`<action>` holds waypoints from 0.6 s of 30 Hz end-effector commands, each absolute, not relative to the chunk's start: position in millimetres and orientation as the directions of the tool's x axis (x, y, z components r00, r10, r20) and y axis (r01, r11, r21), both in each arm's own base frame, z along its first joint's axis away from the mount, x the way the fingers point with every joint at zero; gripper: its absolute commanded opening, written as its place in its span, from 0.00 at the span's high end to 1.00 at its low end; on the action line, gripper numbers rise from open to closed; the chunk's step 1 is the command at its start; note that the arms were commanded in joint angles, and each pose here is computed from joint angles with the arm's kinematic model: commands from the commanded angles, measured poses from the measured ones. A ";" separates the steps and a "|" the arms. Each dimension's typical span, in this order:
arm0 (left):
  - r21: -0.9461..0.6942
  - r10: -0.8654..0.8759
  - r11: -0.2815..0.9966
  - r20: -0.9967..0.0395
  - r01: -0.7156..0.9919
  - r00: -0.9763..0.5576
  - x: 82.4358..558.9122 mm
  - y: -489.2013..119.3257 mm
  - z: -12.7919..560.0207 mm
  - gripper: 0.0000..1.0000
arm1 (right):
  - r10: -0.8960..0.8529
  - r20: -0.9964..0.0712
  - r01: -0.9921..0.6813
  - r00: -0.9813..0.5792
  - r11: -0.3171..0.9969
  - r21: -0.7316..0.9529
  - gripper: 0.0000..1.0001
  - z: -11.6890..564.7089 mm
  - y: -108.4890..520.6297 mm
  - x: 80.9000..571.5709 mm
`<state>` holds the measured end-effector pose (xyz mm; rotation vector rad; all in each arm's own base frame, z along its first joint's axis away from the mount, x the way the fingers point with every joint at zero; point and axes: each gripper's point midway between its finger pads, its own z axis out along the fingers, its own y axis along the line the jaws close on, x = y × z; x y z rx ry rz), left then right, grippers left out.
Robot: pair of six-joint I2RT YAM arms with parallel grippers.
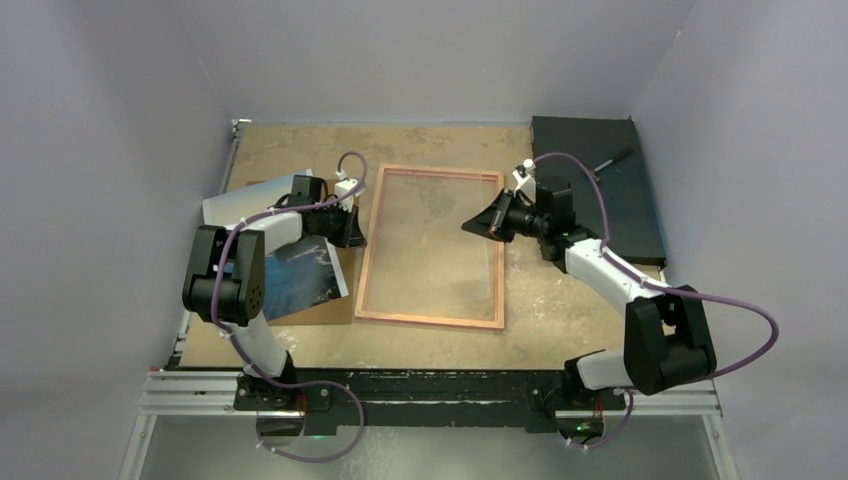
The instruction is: Put the photo into the frame
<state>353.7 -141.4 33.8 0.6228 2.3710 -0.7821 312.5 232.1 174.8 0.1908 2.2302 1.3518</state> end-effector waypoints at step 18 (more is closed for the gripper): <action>-0.410 0.295 0.757 -0.481 0.510 -0.825 318.1 -124.4 -5.6 1.00 | 0.409 -0.359 -0.119 -0.839 0.506 0.855 1.00 148.1 213.3 306.7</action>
